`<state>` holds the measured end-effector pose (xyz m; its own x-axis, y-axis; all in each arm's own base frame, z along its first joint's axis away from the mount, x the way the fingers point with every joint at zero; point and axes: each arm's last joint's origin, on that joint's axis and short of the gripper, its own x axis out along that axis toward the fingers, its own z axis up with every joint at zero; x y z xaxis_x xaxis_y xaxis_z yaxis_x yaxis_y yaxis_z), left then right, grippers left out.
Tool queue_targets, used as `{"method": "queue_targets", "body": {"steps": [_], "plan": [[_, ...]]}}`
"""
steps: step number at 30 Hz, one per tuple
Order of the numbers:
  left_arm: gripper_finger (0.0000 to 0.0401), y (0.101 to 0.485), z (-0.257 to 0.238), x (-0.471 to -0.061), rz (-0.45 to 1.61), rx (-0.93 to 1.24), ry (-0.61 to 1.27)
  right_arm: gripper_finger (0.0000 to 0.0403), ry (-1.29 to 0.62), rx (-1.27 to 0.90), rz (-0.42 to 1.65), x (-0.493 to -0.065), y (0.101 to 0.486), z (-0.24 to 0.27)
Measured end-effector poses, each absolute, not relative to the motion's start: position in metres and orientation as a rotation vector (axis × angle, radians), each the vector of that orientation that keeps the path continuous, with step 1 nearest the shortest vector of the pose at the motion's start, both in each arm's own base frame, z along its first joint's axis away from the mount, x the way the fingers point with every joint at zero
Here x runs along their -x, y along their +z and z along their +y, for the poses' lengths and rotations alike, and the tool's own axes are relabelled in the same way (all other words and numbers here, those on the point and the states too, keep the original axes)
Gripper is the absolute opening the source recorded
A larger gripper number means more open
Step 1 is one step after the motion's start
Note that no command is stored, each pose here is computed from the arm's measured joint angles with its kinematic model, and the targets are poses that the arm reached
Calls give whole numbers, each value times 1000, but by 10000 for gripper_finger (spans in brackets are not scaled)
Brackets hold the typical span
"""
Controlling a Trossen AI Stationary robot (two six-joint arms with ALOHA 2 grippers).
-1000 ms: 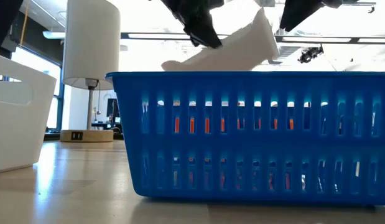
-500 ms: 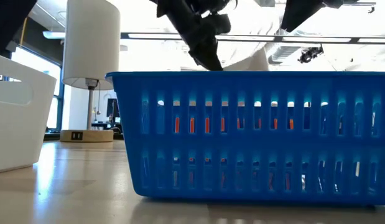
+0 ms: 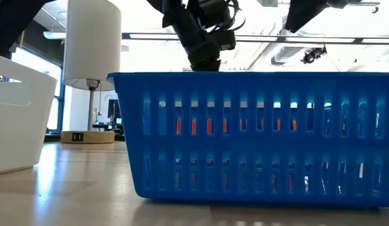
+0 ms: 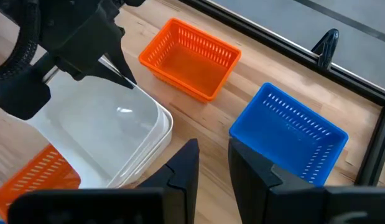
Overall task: Stack baskets by color
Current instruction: Stack the top left white bin on the top right white bin, then stack the bottom orange bin on the top orange bin
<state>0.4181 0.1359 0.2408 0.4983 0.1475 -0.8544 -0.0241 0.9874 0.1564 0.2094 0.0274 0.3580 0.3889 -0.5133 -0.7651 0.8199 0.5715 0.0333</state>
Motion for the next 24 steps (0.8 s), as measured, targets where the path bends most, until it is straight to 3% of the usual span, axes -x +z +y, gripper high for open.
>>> {"method": "queue_targets", "body": {"steps": [4,15,24], "plan": [[30,240,135,-417,1057,-148,89,73,-881,-450,790,-209,358,28],[147,253,133,-412,1040,-175,80,73,-882,-449,788,-209,358,27],[161,304,123,-381,997,-187,92,73,-846,-489,821,-210,357,29]]}}
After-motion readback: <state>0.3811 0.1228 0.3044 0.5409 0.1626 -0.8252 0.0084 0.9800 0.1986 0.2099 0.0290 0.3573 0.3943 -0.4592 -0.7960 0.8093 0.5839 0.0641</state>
